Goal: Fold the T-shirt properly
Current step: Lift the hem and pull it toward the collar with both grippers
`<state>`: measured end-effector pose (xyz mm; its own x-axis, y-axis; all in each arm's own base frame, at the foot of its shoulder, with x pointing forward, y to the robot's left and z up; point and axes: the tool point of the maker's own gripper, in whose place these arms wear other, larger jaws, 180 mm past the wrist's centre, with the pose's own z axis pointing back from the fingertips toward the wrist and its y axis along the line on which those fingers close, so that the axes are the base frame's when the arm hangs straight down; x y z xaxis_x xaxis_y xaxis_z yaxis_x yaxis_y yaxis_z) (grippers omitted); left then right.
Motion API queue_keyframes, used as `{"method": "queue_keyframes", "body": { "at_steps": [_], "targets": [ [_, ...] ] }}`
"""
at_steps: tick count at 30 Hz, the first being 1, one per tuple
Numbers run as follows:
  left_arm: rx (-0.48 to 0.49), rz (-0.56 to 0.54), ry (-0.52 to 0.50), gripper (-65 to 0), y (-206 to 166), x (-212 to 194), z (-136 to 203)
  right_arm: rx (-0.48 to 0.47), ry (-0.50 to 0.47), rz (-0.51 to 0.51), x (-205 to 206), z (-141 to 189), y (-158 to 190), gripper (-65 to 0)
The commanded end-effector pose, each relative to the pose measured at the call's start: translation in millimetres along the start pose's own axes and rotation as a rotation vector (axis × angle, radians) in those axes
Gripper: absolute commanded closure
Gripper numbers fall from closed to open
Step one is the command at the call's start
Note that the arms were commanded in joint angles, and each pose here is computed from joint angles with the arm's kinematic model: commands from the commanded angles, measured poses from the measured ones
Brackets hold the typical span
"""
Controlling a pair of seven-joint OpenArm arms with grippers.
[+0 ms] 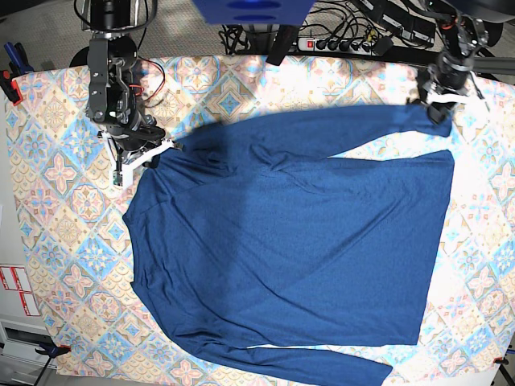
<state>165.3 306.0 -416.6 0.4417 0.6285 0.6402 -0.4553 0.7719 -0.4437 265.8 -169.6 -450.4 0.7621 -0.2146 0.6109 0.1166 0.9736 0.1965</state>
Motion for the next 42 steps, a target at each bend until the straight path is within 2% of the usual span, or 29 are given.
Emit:
{"method": "queue_keyframes", "body": {
  "at_steps": [1, 15, 19, 25, 31, 38, 42],
  "targets": [
    [-0.022, -0.017, -0.031, 0.0, -6, 12, 2, 0.009, -0.053, 0.013, 18, 3, 3, -0.2],
    [-0.123, -0.055, -0.155, 0.0, -51, 59, -4, 0.033, -0.146, 0.025, 62, 5, 15, -0.2],
    [-0.136, -0.073, -0.224, 0.0, -57, 92, -9, 0.041, -0.177, 0.026, 79, 3, 19, -0.2],
    [-0.143, -0.058, -0.266, 0.0, -58, 123, -31, 0.036, -0.178, 0.014, 92, -9, 17, -0.2],
    [-0.109, 0.02, -0.242, 0.0, -42, 126, -63, 0.028, -0.153, -0.005, 93, -23, 14, -0.2],
    [-0.048, 0.003, -0.205, 0.0, -35, 121, -91, 0.019, -0.151, -0.015, 95, -26, 10, -0.2],
    [-0.071, -0.072, -0.132, 0.0, -54, 100, -105, 0.019, -0.15, -0.015, 94, -26, 10, -0.2]
  ]
}}
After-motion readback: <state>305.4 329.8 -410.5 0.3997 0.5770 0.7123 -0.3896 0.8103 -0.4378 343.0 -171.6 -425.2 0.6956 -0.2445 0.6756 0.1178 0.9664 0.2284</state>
